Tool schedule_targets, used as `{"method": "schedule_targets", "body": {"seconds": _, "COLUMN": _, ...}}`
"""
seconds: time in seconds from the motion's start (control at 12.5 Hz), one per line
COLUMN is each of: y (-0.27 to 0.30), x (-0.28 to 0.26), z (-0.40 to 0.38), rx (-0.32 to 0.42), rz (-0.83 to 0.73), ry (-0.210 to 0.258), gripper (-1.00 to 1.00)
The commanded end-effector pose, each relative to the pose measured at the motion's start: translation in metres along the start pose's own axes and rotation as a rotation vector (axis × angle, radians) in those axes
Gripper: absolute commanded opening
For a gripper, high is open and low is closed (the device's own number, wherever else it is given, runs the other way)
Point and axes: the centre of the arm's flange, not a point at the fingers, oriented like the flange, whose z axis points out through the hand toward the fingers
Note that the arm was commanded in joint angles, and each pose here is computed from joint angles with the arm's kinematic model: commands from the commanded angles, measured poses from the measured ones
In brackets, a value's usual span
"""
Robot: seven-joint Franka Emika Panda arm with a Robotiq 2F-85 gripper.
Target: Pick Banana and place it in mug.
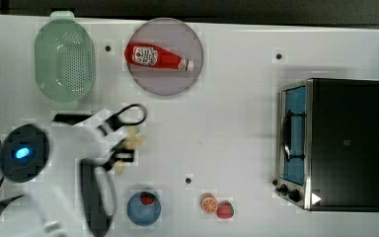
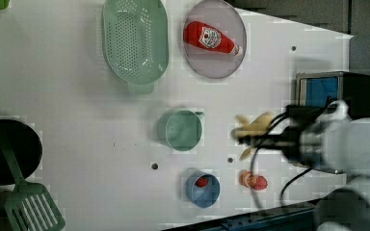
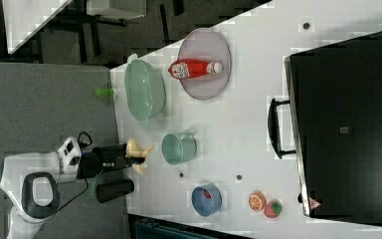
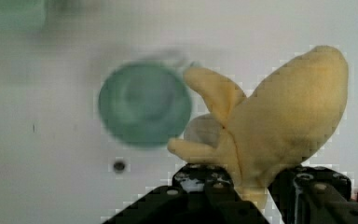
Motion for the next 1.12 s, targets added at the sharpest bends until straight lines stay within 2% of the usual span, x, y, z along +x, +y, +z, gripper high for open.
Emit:
{"method": "schedule_targets", "body": {"seconds": 0.08, "y": -0.016, "x": -0.001, "z": -0.004, "rx": 0.004, "rz": 0.232, "ry": 0.012, "gripper": -0.42}}
{"method": "schedule_targets", "body": {"seconds": 0.48, "y": -0.045, "x": 0.008, "z": 0.061, "rx": 0.082, "rz": 0.321, "ry": 0.002, "gripper": -0.42}}
{"method": "schedule_targets", "body": {"seconds": 0.8, "y": -0.048, "x": 0.014, "z": 0.105, "rx": 0.109, "rz": 0.354, "ry": -0.040, "gripper": -0.42}}
{"method": "schedule_targets", "body": {"seconds": 0.88, "y": -0.045, "x": 0.016, "z": 0.112, "rx": 0.104, "rz": 0.397, "ry": -0.053, "gripper": -0.36}}
{"method": "schedule_targets", "body": {"seconds": 1.12, "y": -0.045, "x": 0.014, "z": 0.132, "rx": 0.088, "rz": 0.441, "ry": -0.073, "gripper": 0.30}}
